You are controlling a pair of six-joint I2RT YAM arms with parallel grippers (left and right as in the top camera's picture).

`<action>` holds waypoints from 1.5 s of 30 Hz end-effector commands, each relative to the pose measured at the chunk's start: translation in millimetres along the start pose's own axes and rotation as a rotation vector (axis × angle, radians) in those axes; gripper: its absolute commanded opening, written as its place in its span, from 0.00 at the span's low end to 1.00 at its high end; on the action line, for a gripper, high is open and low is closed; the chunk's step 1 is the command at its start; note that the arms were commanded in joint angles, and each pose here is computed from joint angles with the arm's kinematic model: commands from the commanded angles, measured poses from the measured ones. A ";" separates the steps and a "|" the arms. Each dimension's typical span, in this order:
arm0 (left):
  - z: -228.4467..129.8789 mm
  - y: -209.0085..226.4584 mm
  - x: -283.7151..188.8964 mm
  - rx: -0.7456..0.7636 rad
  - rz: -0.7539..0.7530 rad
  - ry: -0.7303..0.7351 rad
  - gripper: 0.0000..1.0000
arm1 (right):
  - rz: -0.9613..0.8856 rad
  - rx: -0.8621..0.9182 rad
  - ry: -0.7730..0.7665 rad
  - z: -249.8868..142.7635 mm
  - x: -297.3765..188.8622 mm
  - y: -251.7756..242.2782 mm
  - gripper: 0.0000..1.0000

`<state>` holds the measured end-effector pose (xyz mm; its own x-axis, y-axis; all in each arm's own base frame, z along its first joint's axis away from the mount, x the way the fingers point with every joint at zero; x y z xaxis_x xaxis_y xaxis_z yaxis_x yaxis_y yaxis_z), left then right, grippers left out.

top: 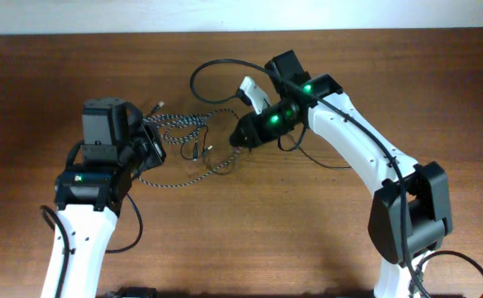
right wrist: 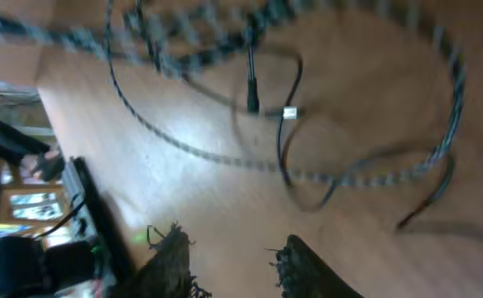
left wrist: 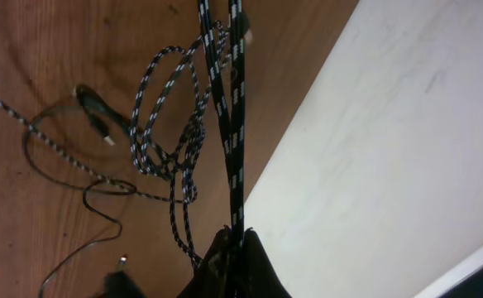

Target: Untangle cables

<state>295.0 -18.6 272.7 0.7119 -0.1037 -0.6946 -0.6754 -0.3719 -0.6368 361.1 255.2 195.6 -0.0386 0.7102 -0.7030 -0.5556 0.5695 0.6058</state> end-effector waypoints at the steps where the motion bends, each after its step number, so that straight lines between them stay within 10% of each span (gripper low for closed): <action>1: -6.3 0.2 -2.4 0.017 0.016 0.069 0.00 | -0.012 -0.284 -0.072 15.7 5.5 12.6 0.58; 20: -7.8 5.0 -2.7 0.014 0.048 0.090 0.00 | -0.295 -0.504 -0.187 52.4 64.0 -28.5 0.49; 31: -42.7 -1.0 -11.3 0.022 0.065 0.411 0.00 | -0.177 -0.476 -0.197 49.7 90.2 -4.8 0.62; 36: -38.7 -2.5 -9.5 0.012 0.050 0.369 0.00 | -0.040 -0.263 -0.187 37.0 -1.5 -43.9 0.74; 40: -43.4 -8.1 -11.2 0.025 0.020 0.405 0.00 | 0.300 -0.109 -0.339 21.6 -101.5 -66.5 0.53; 45: -62.4 -43.8 -23.7 0.100 -0.198 0.525 0.00 | 0.633 -0.209 -0.427 -16.0 -126.1 -33.1 0.77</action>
<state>314.8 -55.8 317.4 0.7774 -0.4778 -0.4091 -0.5930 -0.3398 -0.7300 394.0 118.8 234.5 -0.0257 0.9870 -0.1584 -0.5393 0.1197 0.8336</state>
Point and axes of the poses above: each gripper's point midway between its finger pads, its own x axis out along the fingers, its own y axis along the line the jaws close on, z = x × y, the point moved 7 cm from there along -x, back along the fingers
